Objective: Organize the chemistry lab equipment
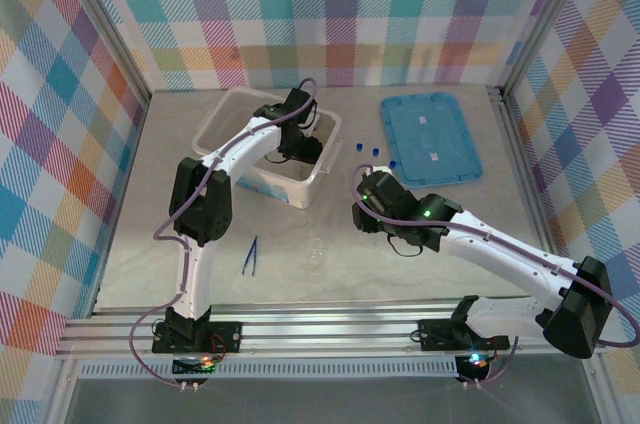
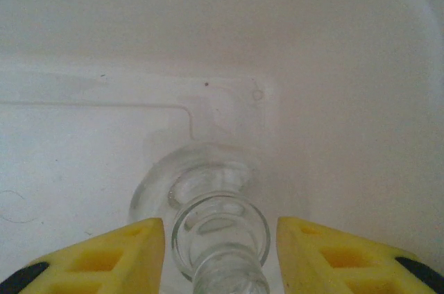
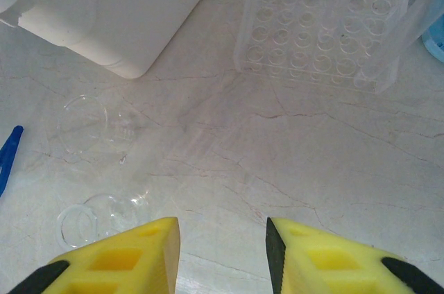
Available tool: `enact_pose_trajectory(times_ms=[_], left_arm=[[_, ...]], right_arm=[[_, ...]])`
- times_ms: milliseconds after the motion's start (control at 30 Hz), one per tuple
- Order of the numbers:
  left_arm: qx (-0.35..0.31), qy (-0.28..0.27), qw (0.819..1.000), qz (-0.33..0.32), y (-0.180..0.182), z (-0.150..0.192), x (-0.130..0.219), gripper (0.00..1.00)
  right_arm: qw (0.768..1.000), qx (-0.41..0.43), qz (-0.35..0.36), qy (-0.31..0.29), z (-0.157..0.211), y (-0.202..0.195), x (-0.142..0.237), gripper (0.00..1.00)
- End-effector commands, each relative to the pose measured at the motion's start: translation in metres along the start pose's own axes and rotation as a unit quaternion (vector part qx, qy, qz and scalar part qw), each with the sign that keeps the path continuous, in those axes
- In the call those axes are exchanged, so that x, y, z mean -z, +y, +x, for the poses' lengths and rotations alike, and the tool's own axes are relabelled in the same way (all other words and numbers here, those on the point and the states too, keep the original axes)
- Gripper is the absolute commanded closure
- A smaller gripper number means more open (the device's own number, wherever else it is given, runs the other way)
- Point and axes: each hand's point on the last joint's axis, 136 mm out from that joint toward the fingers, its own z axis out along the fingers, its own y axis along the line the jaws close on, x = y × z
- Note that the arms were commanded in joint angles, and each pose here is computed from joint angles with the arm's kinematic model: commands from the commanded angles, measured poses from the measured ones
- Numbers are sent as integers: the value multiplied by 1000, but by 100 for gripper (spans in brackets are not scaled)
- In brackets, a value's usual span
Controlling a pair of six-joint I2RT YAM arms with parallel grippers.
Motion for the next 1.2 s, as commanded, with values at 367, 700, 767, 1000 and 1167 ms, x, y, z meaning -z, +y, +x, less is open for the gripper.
enact_pose_trajectory(times_ms=[367,700,767,1000,1167], left_arm=[[19,-118,993,-23,-1,-26,125,47],[-41,-155,986,-44,-30,40,168,48],[-50,-154,986,-50,-35,59,171,48],[-58,-138,988,-37,-56,119,168,49],[-78,-126,989,-24,-77,154,158,49]], right_arm=[[1000,11,-13,-8,-7,10,6,49],[999,34,0,-3,-7,13,0,47],[999,36,8,-2,-7,10,-1,47],[999,22,29,19,0,6,-11,42],[999,0,32,39,6,3,-21,35]])
